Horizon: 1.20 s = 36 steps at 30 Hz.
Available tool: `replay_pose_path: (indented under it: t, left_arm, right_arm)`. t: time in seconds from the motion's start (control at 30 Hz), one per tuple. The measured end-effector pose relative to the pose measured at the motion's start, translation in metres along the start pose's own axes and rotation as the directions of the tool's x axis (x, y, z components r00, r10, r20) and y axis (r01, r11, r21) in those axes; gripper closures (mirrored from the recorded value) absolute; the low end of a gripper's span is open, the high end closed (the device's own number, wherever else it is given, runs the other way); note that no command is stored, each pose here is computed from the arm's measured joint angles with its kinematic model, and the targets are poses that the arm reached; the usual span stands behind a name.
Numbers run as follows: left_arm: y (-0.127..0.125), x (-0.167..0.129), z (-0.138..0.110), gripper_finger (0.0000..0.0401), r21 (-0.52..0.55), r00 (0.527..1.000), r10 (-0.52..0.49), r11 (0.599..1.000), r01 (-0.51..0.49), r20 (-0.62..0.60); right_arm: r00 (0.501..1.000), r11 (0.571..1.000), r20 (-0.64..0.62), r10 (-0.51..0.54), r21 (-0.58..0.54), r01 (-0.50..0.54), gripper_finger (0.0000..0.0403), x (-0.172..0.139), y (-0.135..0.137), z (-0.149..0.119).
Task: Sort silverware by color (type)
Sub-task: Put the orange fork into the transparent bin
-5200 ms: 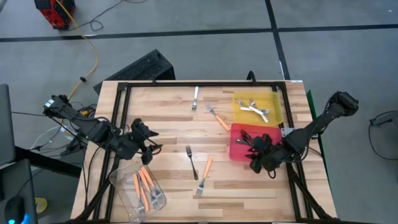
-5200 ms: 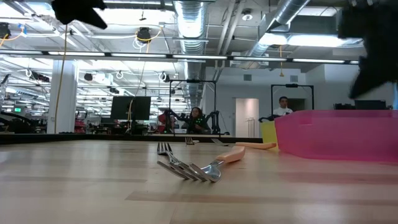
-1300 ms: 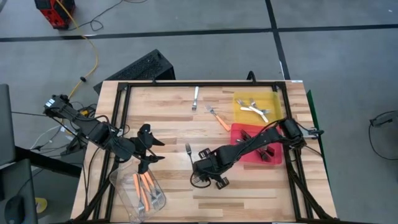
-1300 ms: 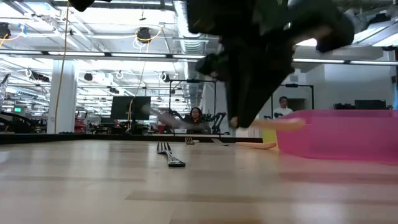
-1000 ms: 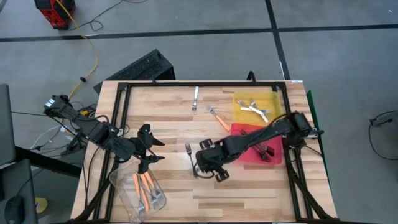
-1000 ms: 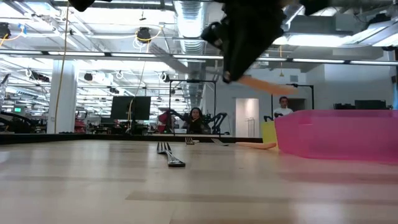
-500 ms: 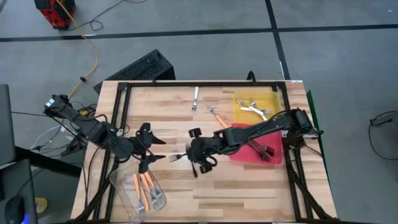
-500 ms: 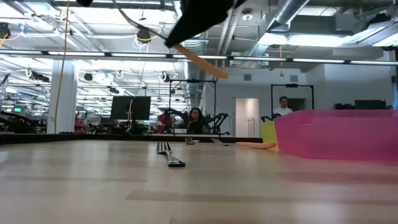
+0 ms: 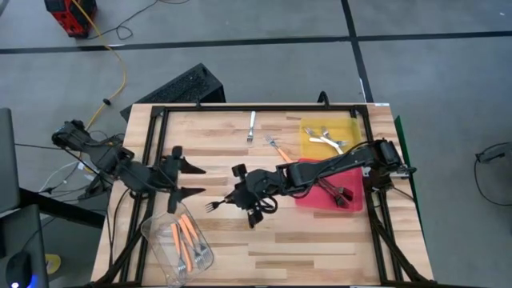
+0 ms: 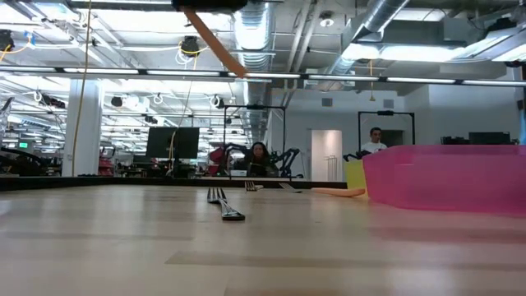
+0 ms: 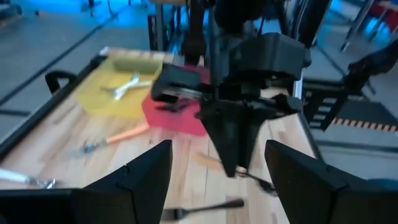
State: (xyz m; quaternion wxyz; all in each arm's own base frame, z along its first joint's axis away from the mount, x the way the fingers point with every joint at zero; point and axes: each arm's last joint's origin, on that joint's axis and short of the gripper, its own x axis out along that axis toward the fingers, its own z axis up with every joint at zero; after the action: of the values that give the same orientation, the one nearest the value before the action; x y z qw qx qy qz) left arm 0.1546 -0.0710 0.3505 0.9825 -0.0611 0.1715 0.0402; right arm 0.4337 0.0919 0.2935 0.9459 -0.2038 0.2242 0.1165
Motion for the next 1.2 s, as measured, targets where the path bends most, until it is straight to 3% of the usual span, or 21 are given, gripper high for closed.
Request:
replay_pose_path:
  t: [0.33,0.43,0.63,0.73,0.83,0.97,1.2]
  left_arm:
    - [0.013,-0.024,0.009,0.0159,-0.021,0.995,-0.017,1.000,0.019,0.098]
    - [0.015,-0.028,0.010,0.0159,-0.010,0.994,-0.008,1.000,0.010,0.113]
    - [0.016,-0.028,0.010,0.0159,0.000,0.993,0.010,1.000,-0.010,0.116]
    - [0.016,-0.028,0.010,0.0159,-0.002,0.993,0.013,1.000,-0.012,0.118]
    - [0.016,-0.028,0.010,0.0159,-0.003,0.993,0.013,1.000,-0.012,0.118]
    - [0.016,-0.028,0.010,0.0159,-0.006,0.993,0.013,1.000,-0.012,0.118]
    - [0.016,-0.028,0.010,0.0159,-0.007,0.993,0.012,1.000,-0.012,0.119]
  right_arm:
    - [0.942,0.982,0.305,0.139,-0.164,-0.092,0.0339,0.013,0.001,0.015]
    - [0.889,0.966,0.420,0.183,-0.243,-0.085,0.0339,0.026,0.003,0.017]
    - [0.819,0.943,0.509,0.265,-0.313,-0.110,0.0339,0.048,0.009,0.007]
    - [0.729,0.940,0.618,0.294,-0.325,-0.103,0.0335,0.057,0.005,0.008]
    - [0.682,0.938,0.655,0.324,-0.317,-0.142,0.0332,0.063,0.000,0.007]
    - [0.677,0.935,0.653,0.340,-0.311,-0.170,0.0335,0.080,-0.002,0.004]
    - [0.593,0.918,0.703,0.392,-0.342,-0.201,0.0335,0.113,-0.004,0.018]
